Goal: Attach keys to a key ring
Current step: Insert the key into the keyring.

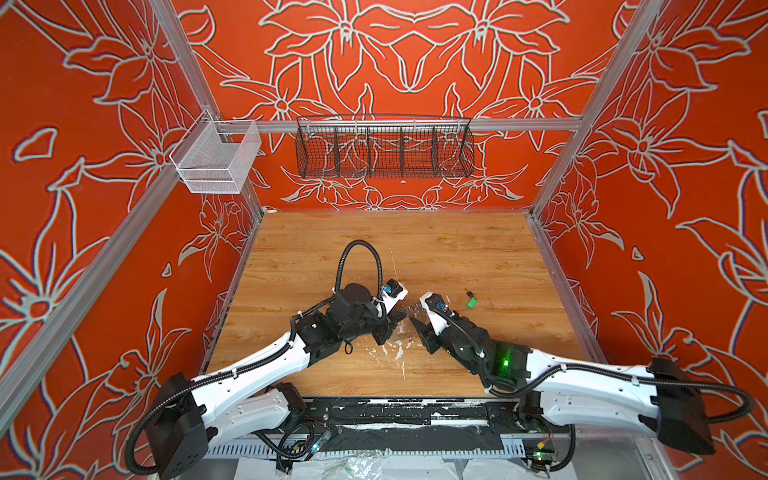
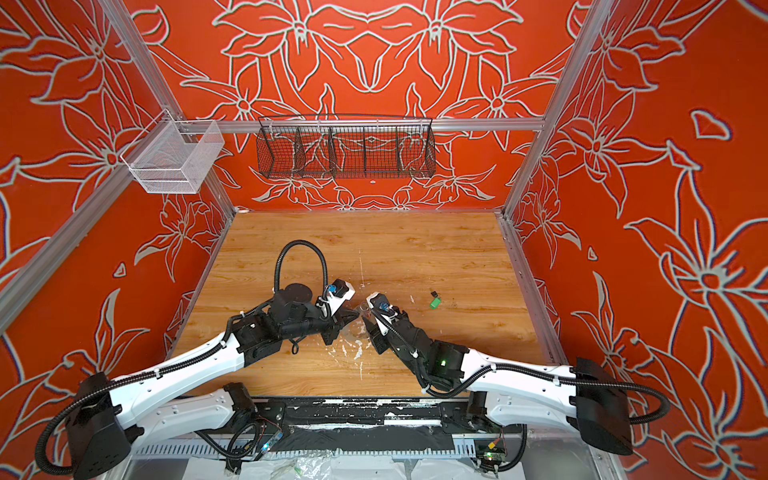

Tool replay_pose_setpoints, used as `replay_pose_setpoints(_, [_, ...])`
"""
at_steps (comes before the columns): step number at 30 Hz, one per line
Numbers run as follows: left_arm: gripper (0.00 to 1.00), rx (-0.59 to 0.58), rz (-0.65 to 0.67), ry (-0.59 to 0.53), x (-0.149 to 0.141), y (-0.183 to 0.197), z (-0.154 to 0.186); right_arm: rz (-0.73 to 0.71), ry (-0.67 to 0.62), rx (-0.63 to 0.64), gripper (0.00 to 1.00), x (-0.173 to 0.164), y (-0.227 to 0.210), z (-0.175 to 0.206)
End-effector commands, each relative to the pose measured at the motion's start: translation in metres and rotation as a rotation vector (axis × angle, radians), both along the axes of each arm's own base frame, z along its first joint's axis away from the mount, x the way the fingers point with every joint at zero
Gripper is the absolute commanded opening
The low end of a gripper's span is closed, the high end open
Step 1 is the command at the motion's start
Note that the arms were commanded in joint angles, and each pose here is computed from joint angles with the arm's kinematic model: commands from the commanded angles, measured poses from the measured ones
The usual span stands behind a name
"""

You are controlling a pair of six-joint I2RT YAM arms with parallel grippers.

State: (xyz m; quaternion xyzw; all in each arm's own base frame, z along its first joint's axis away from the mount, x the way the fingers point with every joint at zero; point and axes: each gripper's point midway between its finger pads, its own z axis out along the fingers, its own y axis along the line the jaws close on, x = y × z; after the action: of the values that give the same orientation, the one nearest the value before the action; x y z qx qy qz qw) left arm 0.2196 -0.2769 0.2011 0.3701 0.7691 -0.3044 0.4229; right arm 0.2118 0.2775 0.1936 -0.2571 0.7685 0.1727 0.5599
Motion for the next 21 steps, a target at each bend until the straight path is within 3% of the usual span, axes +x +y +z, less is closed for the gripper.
replay_pose_setpoints(1, [0.0,-0.06,-0.008,-0.014,-0.001,-0.003,0.022,-0.029,-0.059,0.019,0.45,0.007,0.005,0.015])
replay_pose_setpoints(4, [0.0,-0.062,0.005,-0.015,-0.002,0.0,0.022,-0.048,-0.06,0.011,0.33,0.01,0.004,0.014])
replay_pose_setpoints(9, [0.0,-0.057,0.017,-0.018,-0.003,0.004,0.02,-0.037,-0.053,0.021,0.01,0.007,0.002,0.016])
replay_pose_setpoints(21, [0.0,-0.003,0.071,-0.051,0.006,0.013,0.004,0.044,0.034,0.077,0.0,-0.015,-0.008,0.03])
